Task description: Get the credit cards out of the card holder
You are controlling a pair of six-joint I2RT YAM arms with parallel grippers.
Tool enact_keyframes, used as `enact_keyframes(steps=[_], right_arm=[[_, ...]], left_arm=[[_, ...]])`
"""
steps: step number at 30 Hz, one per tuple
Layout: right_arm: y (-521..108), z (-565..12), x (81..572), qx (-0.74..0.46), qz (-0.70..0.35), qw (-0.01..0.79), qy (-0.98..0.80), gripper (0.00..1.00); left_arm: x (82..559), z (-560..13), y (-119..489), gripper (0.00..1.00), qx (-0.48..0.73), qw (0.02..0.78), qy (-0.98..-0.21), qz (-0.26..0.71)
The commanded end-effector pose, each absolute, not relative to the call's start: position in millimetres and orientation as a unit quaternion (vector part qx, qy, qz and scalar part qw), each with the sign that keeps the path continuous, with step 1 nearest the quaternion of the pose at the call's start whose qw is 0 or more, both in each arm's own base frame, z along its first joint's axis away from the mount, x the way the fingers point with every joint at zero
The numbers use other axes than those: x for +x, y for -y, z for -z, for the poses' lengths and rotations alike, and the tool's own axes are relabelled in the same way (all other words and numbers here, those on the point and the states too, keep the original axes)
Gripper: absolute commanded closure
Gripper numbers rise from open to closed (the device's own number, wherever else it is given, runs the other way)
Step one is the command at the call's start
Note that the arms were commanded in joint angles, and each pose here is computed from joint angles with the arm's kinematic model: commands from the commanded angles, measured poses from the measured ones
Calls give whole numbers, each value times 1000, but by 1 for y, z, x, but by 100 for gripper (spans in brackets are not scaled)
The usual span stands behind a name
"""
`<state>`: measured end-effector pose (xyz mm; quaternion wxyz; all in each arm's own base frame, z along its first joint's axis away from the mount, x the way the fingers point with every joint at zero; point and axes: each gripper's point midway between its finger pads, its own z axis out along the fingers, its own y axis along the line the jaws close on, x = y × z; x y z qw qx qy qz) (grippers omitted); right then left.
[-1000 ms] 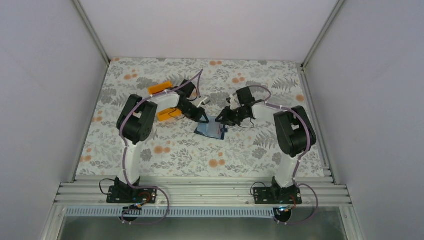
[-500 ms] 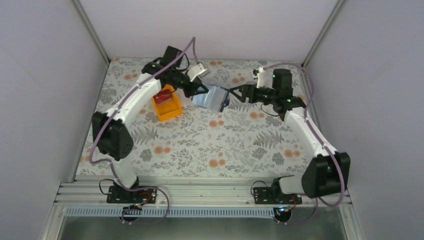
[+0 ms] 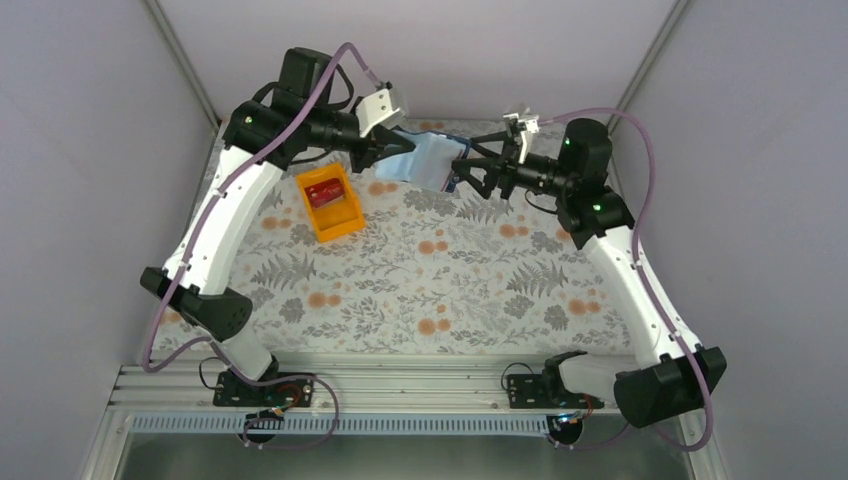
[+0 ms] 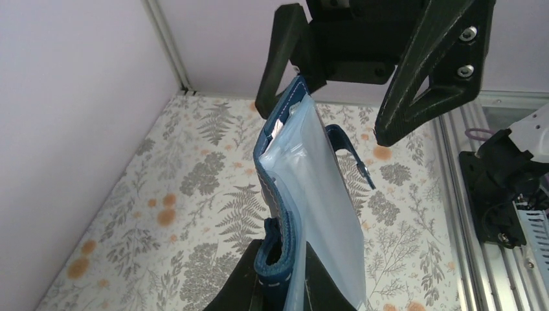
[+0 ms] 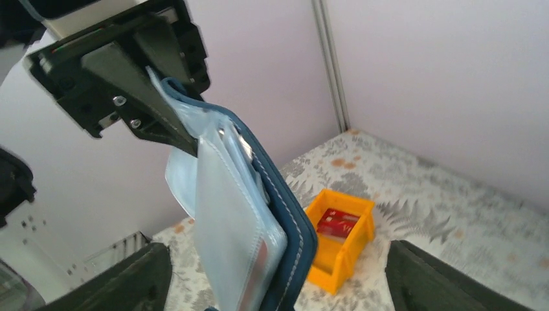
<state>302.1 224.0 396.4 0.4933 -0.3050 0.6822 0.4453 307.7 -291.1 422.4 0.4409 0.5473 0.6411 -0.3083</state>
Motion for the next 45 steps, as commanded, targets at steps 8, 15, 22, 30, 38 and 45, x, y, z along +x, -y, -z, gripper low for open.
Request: enact_keyframes(steps=[8,15,22,30,38,45], right_arm=[[-229,-422,271,-388,-444,507,-629,48],[-230,-428,271,-388,-447,506,-627,55],[-228,-418,280,-377,-430,506,-645,62],[-240,-424,263,-417,-470,487,-606,66],[-255,-433,231,-467,-499,473,-556,65],[-259,-437,236,-445,-500,470,-576,96]], left_arm=[[270,-468,287,98,578,466,-586,325],[263,-466,290,98,586,458,-576,341],[251,-470,296,98,600,453,-553,359],[244,-469,309,98,610,438,-533,390],[251,-460,313,98,609,433,-542,385],[273,-449,315,98,583,438,-580,363]])
